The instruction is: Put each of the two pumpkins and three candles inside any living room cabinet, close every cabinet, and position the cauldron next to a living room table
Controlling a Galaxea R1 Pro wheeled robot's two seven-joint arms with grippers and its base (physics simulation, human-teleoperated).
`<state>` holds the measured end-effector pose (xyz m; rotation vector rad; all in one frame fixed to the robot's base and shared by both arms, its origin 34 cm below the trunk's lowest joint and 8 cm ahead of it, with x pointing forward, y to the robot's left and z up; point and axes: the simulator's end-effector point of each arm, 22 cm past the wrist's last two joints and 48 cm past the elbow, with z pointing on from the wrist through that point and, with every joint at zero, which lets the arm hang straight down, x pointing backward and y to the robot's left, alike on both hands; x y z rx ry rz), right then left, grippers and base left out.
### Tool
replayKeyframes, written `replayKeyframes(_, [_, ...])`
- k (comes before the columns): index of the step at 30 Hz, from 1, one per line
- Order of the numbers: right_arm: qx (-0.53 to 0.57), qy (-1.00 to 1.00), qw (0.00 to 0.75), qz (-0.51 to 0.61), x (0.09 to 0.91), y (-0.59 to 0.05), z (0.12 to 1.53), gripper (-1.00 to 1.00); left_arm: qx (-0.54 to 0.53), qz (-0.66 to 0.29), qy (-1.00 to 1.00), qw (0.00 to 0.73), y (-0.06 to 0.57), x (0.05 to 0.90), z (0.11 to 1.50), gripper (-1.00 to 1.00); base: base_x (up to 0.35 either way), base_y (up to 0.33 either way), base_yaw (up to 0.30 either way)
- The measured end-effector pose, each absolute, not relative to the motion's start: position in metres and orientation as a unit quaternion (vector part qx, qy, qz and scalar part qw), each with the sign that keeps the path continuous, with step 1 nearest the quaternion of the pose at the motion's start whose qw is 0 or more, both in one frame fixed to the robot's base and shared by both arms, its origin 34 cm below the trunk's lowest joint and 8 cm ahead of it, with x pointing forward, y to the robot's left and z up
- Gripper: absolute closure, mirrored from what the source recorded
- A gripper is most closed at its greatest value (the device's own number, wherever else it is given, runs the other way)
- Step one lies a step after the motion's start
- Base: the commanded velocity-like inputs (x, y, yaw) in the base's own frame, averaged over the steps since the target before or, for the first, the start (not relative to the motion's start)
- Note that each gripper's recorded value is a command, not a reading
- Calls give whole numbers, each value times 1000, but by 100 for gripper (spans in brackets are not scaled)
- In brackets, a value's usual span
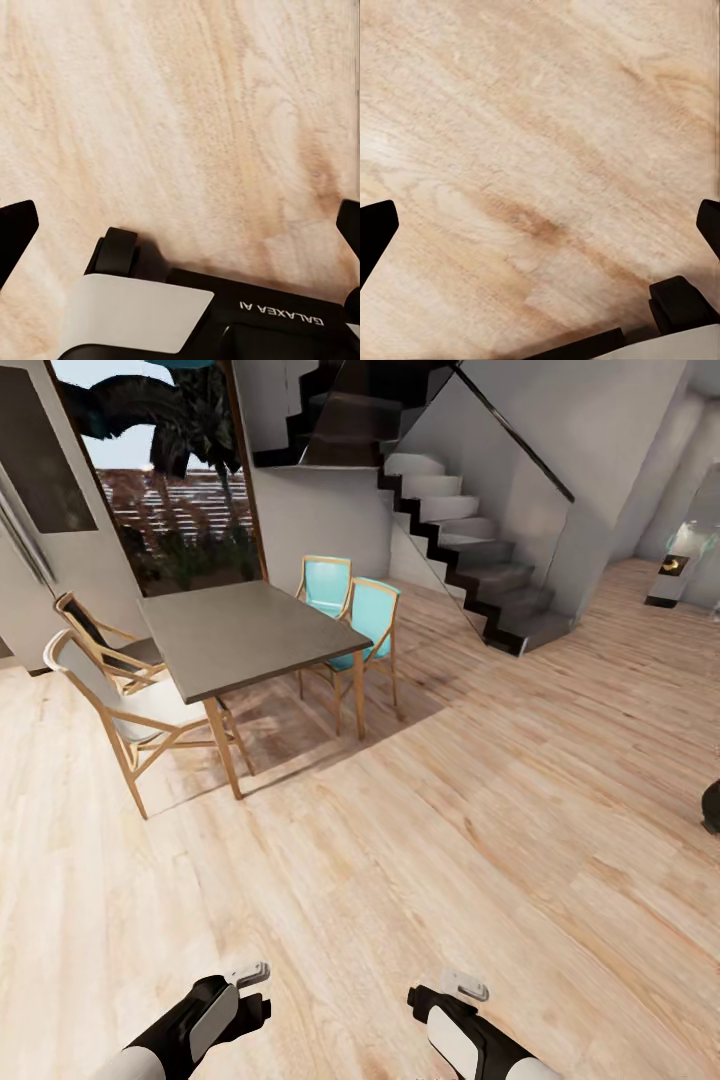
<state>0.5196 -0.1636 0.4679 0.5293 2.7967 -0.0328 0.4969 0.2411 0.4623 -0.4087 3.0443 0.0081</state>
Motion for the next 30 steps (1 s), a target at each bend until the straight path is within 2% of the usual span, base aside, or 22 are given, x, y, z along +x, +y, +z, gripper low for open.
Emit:
replayKeyframes(6, [184, 972, 145, -12, 518, -164, 466, -100, -133, 3, 991, 33, 241, 496, 461, -100, 4, 10, -273])
replayKeyframes(18, [185, 971, 151, -2, 521, -160, 467, -100, -134, 3, 990, 33, 241, 496, 461, -100, 0, 109, -277])
replayKeyframes(30, [185, 971, 152, 0, 522, -160, 467, -100, -134, 3, 990, 34, 242, 496, 461, -100, 22, 174, -277])
